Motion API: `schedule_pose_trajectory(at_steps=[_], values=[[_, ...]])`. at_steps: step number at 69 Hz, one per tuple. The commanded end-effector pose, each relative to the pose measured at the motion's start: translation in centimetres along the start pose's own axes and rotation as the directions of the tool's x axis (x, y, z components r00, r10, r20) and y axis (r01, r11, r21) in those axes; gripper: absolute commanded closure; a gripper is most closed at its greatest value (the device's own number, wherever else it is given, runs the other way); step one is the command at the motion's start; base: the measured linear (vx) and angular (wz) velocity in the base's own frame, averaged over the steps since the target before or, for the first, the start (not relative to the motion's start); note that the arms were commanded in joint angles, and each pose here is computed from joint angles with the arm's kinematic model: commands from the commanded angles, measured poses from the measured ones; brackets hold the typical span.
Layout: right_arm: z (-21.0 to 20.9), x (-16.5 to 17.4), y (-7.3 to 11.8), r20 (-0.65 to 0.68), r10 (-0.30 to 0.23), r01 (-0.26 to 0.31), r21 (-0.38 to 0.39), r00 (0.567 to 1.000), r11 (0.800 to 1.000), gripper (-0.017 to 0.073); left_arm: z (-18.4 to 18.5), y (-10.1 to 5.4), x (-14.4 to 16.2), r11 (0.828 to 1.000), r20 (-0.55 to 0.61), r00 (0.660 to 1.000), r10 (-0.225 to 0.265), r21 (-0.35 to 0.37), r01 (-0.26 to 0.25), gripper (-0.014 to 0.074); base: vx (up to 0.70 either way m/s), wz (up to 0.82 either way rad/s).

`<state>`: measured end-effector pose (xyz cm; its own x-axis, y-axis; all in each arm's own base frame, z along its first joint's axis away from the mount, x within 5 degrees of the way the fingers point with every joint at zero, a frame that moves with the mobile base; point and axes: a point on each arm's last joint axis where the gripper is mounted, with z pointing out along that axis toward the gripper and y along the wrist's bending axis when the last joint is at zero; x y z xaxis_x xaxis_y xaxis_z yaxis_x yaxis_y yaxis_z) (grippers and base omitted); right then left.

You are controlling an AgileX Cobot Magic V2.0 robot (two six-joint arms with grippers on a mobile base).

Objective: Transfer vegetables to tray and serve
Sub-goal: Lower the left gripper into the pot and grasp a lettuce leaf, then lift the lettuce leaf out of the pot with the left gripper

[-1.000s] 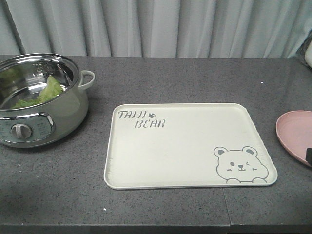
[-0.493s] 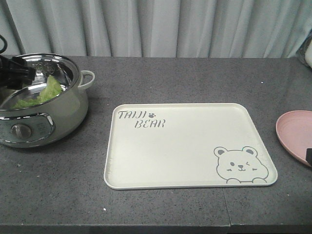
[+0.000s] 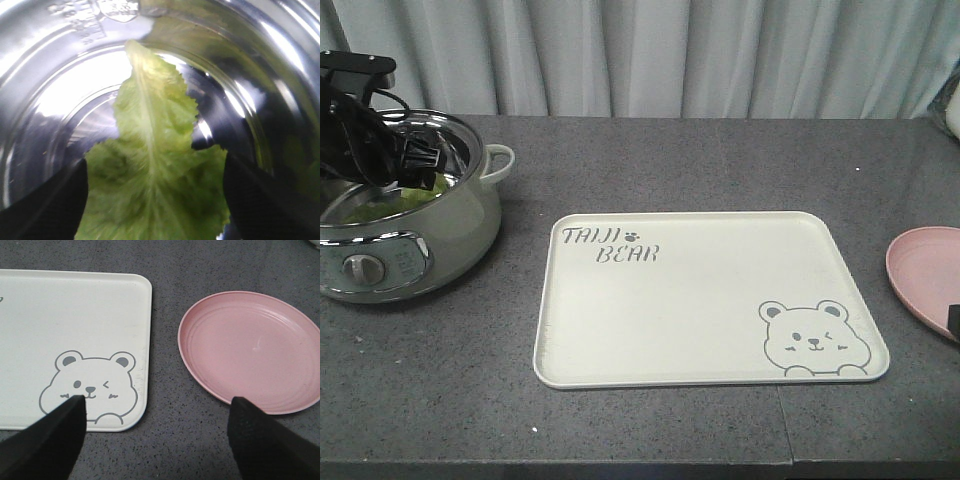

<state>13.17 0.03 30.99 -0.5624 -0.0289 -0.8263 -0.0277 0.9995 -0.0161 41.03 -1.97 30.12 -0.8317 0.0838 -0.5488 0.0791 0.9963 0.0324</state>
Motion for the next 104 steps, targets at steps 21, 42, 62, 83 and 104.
schedule_pose_trajectory(at_steps=[21, 42, 62, 83, 104], values=[[-0.5, -1.6, -0.1, 0.094, -0.008, 0.008, 0.007, 0.996, 1.0, 0.0, 1.2, 0.7, -2.2, 1.0, 0.139, 0.99, -0.016, -0.003, 0.017, 0.0112, 0.0, 0.0], [-0.5, -1.6, -0.1, 0.094, -0.008, 0.008, 0.007, 0.996, 1.0, 0.0, 3.3, 0.7, -1.7, 1.0, 0.097, 0.995, -0.019, -0.001, 0.019, 0.0115, 0.0, 0.0], [-0.5, -1.6, -0.1, 0.094, -0.008, 0.008, 0.007, 0.996, 1.0, 0.0, 3.4, 0.6, -1.7, 1.0, 0.095, 0.995, -0.017, -0.001, 0.017, 0.0306, 0.0, 0.0], [-0.5, -1.6, -0.1, 0.094, -0.008, 0.008, 0.007, 0.996, 1.0, 0.0, 3.0, 0.7, -1.8, 1.0, 0.103, 0.995, -0.011, -0.006, 0.012, 0.0491, 0.0, 0.0], [-0.5, -1.6, -0.1, 0.094, -0.008, 0.008, 0.007, 0.996, 1.0, 0.0, 0.9, 0.7, -2.2, 1.0, 0.143, 0.99, -0.008, -0.011, 0.009, 0.0542, 0.0, 0.0]])
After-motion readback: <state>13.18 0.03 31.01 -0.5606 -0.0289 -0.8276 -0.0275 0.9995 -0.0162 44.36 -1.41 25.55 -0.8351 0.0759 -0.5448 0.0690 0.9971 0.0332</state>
